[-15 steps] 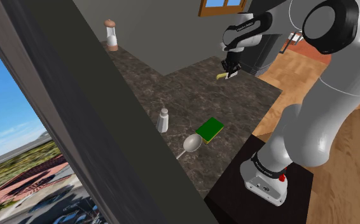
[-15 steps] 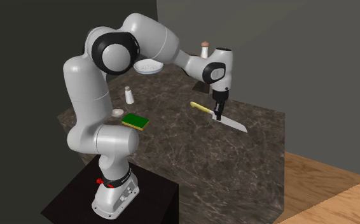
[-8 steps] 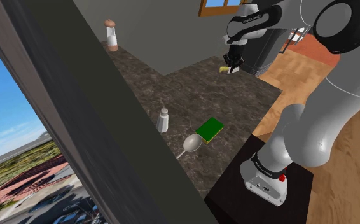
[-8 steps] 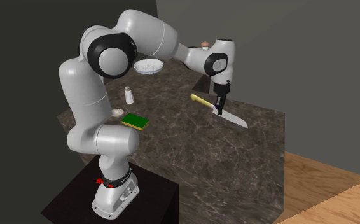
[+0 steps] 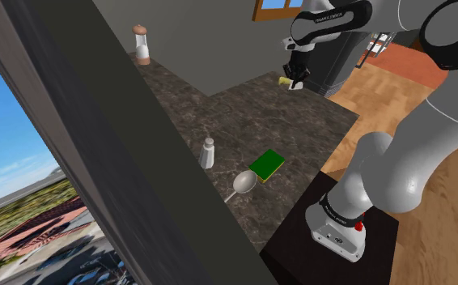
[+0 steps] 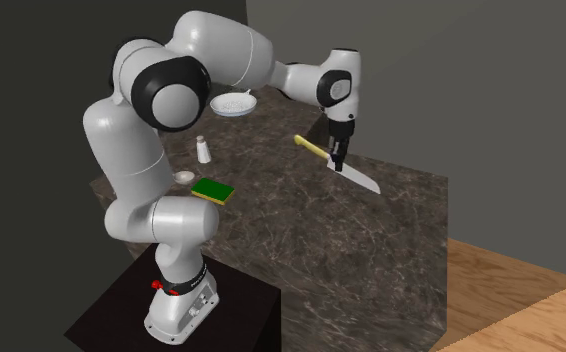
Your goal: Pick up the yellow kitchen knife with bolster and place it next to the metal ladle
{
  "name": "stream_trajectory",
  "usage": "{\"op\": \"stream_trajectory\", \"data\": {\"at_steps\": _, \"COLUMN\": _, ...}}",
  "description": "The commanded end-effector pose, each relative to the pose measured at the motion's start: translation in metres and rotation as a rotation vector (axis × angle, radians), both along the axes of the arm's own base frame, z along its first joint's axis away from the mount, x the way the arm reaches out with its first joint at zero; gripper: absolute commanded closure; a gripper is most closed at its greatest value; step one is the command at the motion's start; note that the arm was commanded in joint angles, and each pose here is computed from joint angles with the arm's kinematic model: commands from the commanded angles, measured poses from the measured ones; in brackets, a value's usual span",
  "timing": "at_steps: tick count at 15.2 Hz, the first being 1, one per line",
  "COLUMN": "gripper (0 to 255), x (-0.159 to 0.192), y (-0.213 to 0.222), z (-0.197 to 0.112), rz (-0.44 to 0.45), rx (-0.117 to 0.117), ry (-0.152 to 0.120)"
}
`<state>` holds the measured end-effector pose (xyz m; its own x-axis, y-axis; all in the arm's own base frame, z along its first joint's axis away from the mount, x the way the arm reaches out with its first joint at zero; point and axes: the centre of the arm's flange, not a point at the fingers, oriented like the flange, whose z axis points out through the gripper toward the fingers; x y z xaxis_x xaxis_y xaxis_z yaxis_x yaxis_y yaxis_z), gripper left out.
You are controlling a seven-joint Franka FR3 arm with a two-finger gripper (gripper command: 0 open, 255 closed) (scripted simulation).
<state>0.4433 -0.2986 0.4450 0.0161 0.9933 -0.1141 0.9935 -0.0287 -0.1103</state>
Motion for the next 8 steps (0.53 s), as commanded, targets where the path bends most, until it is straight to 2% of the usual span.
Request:
{"op": "stream_trajectory", "data": {"at_steps": 1, "gripper": 255, "x": 0.004, "y": 0.025, "z": 0.001, "rz": -0.002, "rx": -0.002, "ry": 0.000}}
{"op": "stream_trajectory", "data": {"at_steps": 8, "gripper": 255, "x": 0.017, "y": 0.117, "z": 0.002, "rz": -0.002, "rx": -0.002, "ry": 0.000}}
